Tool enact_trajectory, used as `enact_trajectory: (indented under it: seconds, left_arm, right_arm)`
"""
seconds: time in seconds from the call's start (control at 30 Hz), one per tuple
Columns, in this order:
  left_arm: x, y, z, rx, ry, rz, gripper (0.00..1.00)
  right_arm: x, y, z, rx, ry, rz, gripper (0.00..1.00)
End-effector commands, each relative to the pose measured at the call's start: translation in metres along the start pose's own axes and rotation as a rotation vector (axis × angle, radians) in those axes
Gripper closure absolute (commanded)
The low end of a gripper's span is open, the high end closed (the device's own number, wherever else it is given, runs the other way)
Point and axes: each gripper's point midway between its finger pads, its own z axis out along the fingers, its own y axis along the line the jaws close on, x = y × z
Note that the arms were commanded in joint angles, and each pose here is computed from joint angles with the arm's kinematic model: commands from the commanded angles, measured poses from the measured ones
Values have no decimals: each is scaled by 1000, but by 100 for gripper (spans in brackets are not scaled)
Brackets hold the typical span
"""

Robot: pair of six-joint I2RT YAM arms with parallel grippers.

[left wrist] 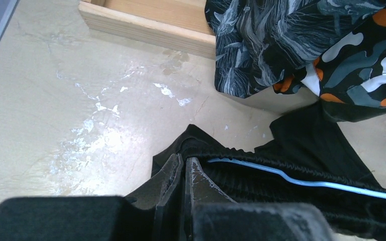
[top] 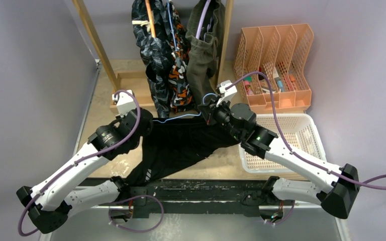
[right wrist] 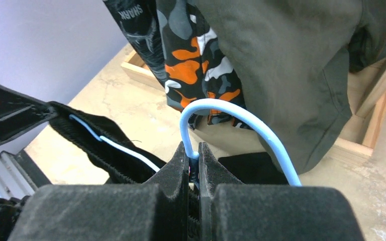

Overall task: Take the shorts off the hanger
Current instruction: Remove the shorts from the clothes rod.

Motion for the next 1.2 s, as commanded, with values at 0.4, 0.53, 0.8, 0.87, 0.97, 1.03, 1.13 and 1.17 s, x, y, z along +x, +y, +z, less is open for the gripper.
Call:
enact_trajectory:
  seconds: [0.4, 0.53, 0.8, 0.87, 0.97, 1.03, 1.13, 1.17]
  left_arm:
    - [-43, 48, 1, -206, -132, -47, 100]
    - [-65, 18, -1, -86, -155, -134, 100]
    - [-60, 20, 9, -129, -146, -72, 100]
    - [-58, 22, 12, -144, -151, -69, 100]
    - [-63, 24, 11, -153, -176, -70, 100]
    - [-67, 27, 13, -171, -179, -52, 100]
    - [-61, 35, 26, -225, -143, -6, 100]
    - [-55, 36, 33, -235, -124, -1, 100]
  right_arm:
    - [-50, -7, -18, -20, -150, 51, 100]
    - [-47, -5, -23, -53, -160, 11, 100]
    - [-48, 8, -32, -158, -214, -46, 100]
    - [-43, 18, -33, -219, -204, -68, 100]
    - [-38, 17, -30, -219, -188, -91, 100]
    - [-36, 10, -29, -178, -187, -93, 100]
    - [-34, -6, -27, -98, -208, -92, 100]
    - [-32, -13, -27, -62, -209, -90, 100]
